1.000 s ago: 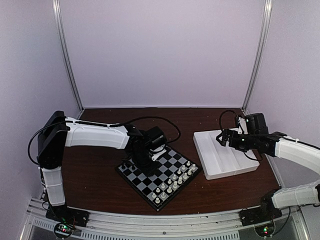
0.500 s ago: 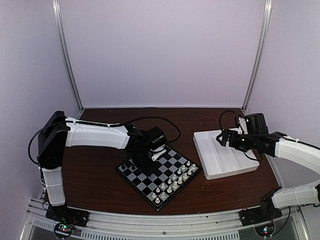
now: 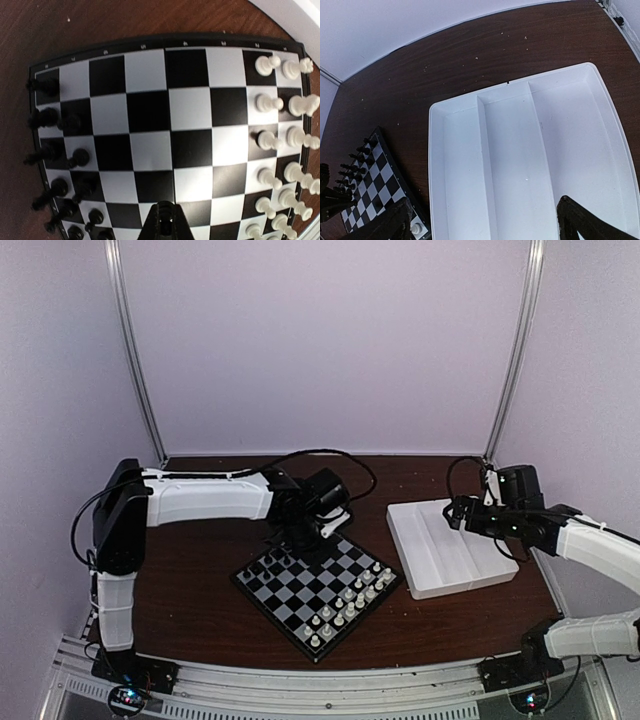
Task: Set up the chess pieces on the board
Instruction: Place the chess piece on the chessboard.
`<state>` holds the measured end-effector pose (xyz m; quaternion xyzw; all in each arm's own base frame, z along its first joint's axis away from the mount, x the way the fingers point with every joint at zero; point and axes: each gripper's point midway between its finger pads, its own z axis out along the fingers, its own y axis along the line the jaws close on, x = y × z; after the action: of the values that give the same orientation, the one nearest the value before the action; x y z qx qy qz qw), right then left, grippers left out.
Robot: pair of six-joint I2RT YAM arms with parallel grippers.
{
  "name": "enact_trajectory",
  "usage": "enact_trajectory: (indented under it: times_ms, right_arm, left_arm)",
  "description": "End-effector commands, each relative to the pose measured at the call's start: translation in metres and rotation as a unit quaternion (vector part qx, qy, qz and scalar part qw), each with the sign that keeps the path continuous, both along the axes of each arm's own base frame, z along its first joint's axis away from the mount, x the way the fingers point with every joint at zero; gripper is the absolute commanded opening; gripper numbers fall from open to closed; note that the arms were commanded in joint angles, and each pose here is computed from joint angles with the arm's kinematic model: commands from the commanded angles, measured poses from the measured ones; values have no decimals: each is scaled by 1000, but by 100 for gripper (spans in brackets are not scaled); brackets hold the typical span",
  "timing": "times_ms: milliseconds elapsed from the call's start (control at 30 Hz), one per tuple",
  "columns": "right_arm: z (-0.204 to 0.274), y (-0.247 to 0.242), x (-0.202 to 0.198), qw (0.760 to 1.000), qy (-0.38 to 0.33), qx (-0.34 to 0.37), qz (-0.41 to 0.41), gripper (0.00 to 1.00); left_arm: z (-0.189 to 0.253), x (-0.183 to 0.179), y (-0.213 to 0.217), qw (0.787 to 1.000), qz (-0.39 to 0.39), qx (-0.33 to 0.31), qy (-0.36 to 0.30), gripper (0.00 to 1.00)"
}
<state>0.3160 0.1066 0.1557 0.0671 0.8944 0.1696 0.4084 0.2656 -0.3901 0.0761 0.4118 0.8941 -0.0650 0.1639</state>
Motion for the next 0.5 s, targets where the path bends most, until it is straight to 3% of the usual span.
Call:
enact_trajectory:
  times_ms: [0, 467]
  right_arm:
    - [12, -12, 4, 999, -26, -24, -19, 100]
    - [11, -14, 3, 999, -43, -24, -19, 100]
  left_arm:
    - [9, 33, -18, 999, -12, -17, -32, 0]
    - [12, 94, -38, 996, -28, -20, -79, 0]
